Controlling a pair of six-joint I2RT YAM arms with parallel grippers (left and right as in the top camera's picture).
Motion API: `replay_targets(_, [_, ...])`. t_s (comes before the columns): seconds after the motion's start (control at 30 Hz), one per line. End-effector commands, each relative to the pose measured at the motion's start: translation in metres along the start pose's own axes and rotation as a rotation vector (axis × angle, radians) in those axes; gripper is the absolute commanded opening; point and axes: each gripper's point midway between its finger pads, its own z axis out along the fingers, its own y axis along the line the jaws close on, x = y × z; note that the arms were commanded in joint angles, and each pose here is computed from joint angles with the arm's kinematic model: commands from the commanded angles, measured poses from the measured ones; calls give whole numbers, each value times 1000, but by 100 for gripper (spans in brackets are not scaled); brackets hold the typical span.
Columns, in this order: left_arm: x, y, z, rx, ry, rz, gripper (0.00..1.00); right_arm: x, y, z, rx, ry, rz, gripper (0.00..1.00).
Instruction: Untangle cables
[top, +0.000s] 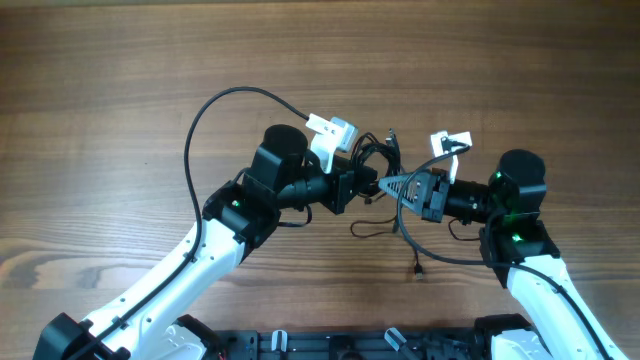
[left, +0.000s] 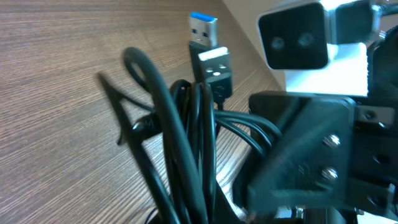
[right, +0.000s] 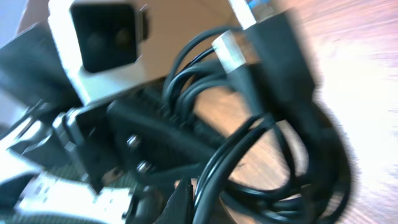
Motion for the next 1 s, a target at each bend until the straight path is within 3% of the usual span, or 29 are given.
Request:
replay_targets(0.0, [-1,-21,-3,83,8,56,4,-23,-22,-2,134,-133,51,4])
replay_targets(0.17, [0,-43,-4,185,19,90,4,-30,-30,-4,173,-174,68,4])
replay_targets(0.6, [16,-69,6,249,52,182,4,-26,-11,10,109,-148,28,5])
replay_targets(0.8, [6,-74,6,263,10,211,4,-24,-21,14,133,-141,46,13])
replay_targets(0.97, [2,-49,2,187,10,162,4,-22,-24,15,136,-131,31,62])
